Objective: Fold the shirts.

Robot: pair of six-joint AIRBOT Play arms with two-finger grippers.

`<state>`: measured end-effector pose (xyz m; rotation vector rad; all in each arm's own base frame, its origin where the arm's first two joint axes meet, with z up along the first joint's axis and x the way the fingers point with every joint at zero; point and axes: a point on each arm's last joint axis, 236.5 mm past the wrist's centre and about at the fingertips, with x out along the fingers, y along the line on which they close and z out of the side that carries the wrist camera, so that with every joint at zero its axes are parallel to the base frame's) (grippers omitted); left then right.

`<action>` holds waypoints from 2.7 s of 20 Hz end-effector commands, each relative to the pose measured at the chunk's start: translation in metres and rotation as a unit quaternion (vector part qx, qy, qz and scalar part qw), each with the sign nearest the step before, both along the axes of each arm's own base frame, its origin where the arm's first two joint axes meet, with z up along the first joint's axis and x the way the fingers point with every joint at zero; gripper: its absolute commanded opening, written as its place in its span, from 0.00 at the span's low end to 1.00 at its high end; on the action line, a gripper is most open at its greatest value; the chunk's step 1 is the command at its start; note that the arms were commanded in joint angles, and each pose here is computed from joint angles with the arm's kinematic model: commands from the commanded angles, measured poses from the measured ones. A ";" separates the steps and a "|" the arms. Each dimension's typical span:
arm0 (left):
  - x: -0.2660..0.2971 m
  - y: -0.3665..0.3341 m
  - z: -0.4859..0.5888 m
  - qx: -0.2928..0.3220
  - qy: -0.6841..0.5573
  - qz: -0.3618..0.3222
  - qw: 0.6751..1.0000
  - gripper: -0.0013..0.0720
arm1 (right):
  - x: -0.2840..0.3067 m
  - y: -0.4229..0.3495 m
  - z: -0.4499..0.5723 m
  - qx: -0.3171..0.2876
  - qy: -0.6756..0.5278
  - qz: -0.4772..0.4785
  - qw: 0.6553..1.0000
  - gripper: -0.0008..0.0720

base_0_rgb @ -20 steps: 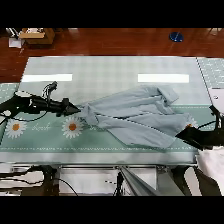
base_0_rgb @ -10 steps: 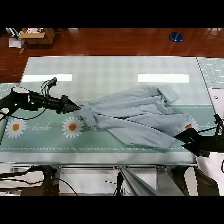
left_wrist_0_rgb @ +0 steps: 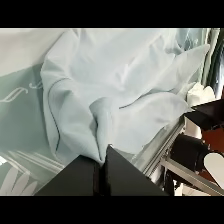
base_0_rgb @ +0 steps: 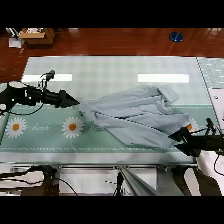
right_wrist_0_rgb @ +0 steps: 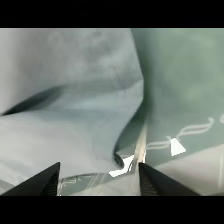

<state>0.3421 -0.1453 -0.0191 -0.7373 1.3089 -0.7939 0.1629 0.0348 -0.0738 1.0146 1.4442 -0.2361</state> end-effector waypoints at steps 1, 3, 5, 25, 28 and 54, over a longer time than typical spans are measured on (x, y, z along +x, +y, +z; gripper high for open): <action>0.005 0.000 0.008 -0.001 -0.011 -0.004 1.000 0.05 | 0.016 0.012 -0.022 -0.009 0.014 0.006 1.000 0.72; 0.005 0.000 0.008 -0.001 -0.012 -0.004 1.000 0.05 | 0.040 0.030 -0.028 0.001 -0.023 0.024 0.999 0.23; 0.008 0.000 0.014 -0.005 -0.020 0.000 1.000 0.05 | 0.076 0.050 -0.003 0.032 -0.104 0.052 0.993 0.04; -0.205 0.021 0.629 0.136 -0.759 0.265 0.578 0.05 | 0.036 0.037 0.609 -0.276 -0.703 0.116 0.644 0.04; -0.239 0.038 0.603 0.224 -0.719 0.327 0.571 0.05 | 0.005 0.027 0.581 -0.313 -0.651 0.123 0.681 0.04; 0.127 0.059 0.160 0.202 -0.228 0.133 0.943 0.05 | 0.316 -0.020 0.140 -0.109 -0.276 0.216 0.930 0.04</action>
